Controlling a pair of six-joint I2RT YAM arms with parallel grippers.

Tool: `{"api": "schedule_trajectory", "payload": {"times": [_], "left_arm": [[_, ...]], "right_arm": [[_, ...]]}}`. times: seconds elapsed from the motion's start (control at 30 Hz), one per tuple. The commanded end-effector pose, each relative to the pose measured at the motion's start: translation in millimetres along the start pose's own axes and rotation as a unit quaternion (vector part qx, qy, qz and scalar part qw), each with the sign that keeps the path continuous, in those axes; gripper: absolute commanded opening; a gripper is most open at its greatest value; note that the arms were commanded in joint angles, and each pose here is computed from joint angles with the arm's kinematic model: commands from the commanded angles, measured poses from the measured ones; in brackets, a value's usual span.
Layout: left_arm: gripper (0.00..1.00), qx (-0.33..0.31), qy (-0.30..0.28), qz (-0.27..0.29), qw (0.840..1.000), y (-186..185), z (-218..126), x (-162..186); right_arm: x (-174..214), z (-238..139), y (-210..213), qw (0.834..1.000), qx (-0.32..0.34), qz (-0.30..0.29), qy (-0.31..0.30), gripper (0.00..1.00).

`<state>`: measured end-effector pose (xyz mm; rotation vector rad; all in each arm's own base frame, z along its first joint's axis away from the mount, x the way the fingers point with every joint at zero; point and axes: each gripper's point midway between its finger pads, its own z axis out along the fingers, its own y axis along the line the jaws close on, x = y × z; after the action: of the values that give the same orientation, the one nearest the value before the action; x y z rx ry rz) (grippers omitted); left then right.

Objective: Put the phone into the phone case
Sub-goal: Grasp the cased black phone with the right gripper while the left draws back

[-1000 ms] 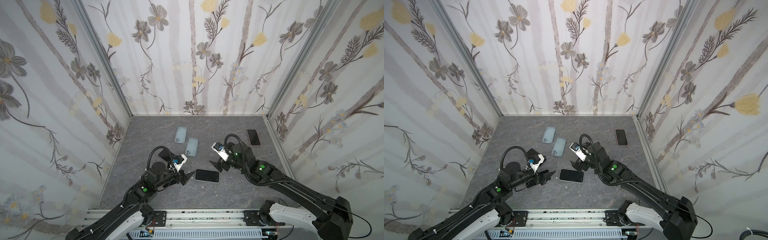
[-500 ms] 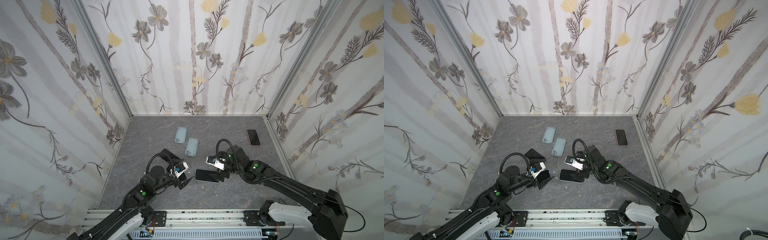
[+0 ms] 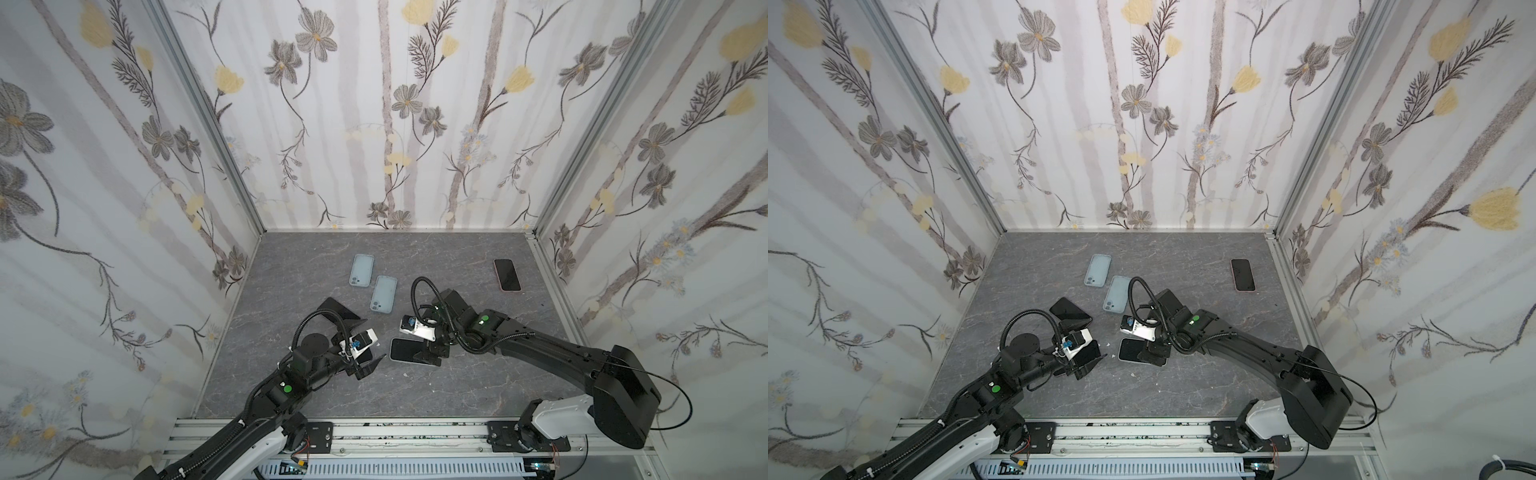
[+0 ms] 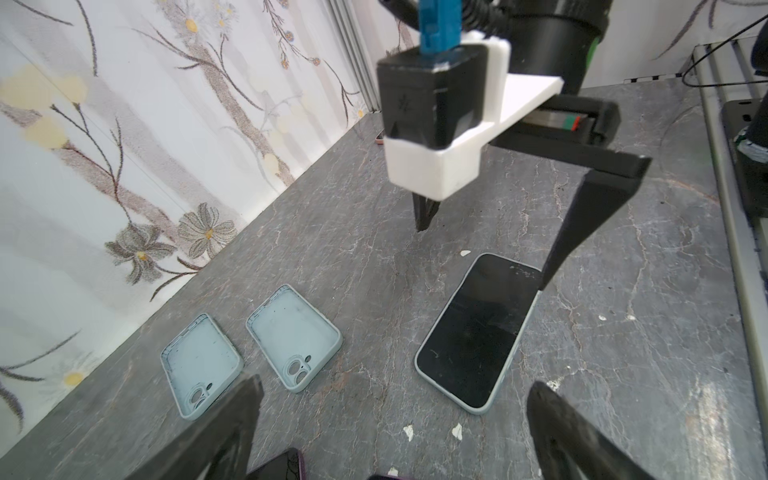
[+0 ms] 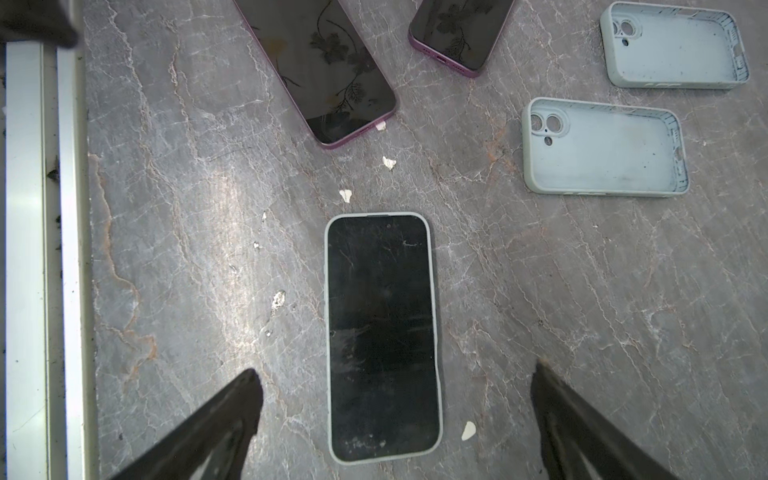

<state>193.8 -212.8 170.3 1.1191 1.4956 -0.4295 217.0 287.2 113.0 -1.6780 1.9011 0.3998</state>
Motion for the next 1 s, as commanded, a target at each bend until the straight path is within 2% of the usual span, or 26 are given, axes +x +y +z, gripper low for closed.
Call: {"api": "schedule_trajectory", "payload": {"times": [0.0,0.97], "left_arm": [[1.0,0.029,-0.009,0.01,0.999,-11,0,-1],[1.0,0.035,0.013,0.013,0.999,-13,6,12]], "right_arm": [[7,3,0,1.0,-0.002,0.002,0.022,1.0],[56,64,10,0.989,-0.065,0.01,0.132,1.0]]}}
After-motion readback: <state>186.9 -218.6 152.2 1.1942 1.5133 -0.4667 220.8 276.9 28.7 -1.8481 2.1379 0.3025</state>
